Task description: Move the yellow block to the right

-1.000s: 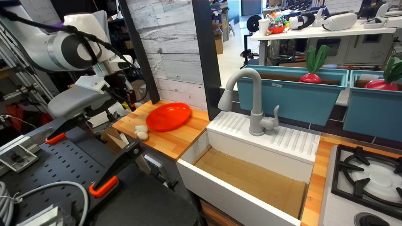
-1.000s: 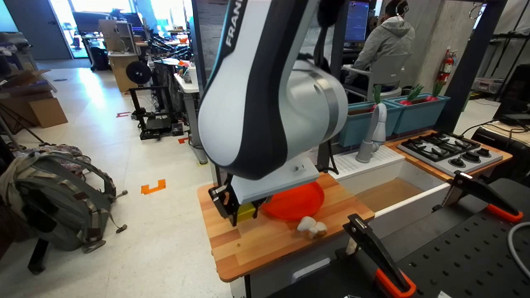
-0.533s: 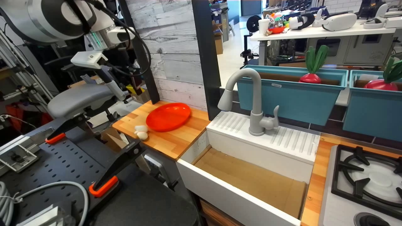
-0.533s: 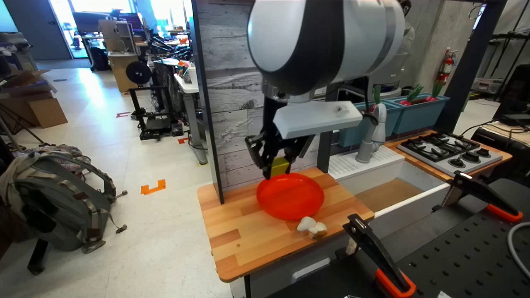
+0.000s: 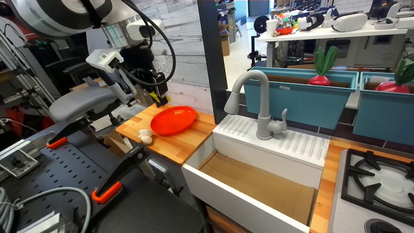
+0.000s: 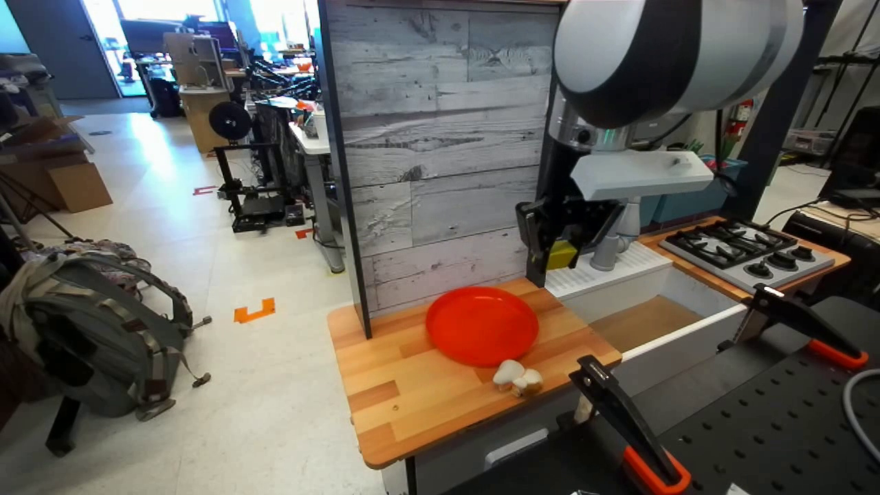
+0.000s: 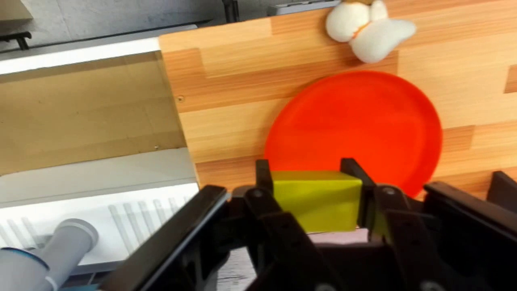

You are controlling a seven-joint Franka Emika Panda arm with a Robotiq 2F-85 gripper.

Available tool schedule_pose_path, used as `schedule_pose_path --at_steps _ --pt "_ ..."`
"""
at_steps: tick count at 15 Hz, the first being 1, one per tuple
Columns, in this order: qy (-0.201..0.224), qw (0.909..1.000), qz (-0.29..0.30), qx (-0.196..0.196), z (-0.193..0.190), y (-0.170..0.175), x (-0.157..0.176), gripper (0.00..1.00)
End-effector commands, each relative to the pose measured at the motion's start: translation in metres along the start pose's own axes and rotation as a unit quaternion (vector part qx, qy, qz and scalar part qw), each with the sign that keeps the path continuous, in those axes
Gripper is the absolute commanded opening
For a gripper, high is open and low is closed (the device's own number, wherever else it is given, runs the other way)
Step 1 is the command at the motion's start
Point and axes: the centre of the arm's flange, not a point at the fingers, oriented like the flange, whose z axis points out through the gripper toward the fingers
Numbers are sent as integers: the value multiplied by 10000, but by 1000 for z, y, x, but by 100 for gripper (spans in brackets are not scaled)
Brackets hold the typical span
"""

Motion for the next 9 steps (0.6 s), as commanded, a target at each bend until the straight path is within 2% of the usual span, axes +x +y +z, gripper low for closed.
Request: schedule_pose_path --at_steps 1,5,9 --pt "17 9999 134 75 13 42 -6 20" --pt "-211 9994 269 0 37 69 -6 20" --pt "-477 9984 292 -83 71 74 -3 20"
